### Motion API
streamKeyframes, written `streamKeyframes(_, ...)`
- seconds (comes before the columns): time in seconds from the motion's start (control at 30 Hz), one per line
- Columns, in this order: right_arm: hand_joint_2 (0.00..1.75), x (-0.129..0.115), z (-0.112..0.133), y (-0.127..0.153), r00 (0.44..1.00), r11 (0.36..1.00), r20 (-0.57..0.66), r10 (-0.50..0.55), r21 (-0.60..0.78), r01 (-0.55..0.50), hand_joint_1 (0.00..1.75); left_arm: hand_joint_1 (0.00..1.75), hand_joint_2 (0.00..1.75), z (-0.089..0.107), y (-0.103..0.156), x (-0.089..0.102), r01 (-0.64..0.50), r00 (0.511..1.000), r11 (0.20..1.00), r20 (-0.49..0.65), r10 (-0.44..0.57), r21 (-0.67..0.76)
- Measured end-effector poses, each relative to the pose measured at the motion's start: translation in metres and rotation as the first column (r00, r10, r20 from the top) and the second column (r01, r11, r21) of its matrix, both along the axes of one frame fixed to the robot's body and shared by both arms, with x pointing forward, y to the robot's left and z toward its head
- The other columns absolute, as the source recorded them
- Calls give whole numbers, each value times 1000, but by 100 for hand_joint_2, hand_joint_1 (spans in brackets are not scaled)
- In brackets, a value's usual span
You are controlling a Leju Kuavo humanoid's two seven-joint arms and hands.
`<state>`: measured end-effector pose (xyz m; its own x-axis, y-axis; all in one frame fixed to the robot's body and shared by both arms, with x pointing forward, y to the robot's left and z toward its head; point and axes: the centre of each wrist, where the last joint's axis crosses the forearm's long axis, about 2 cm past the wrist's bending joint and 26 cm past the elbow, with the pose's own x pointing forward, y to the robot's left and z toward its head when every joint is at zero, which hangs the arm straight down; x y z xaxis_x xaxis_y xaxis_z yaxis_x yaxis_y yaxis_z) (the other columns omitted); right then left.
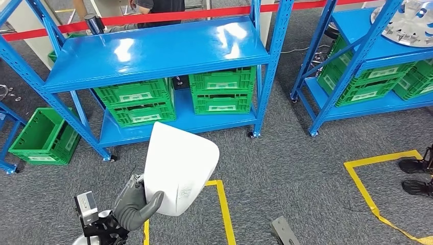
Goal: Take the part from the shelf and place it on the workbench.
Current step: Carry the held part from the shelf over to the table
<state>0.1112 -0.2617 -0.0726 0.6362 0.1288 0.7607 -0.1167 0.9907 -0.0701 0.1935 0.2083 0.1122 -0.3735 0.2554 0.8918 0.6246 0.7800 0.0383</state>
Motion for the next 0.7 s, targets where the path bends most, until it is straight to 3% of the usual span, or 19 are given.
streamKeyframes(0.23,175,11,9,9,999,997,44,3,83,-7,0,175,175,0,1,0,-14,1000,1000,-8,14,-13)
streamKeyframes(0.7,175,19,14,-6,993,996,100,70,56,-76,0,175,175,-2,-1,-3,-19,1000,999,-25,19,-27)
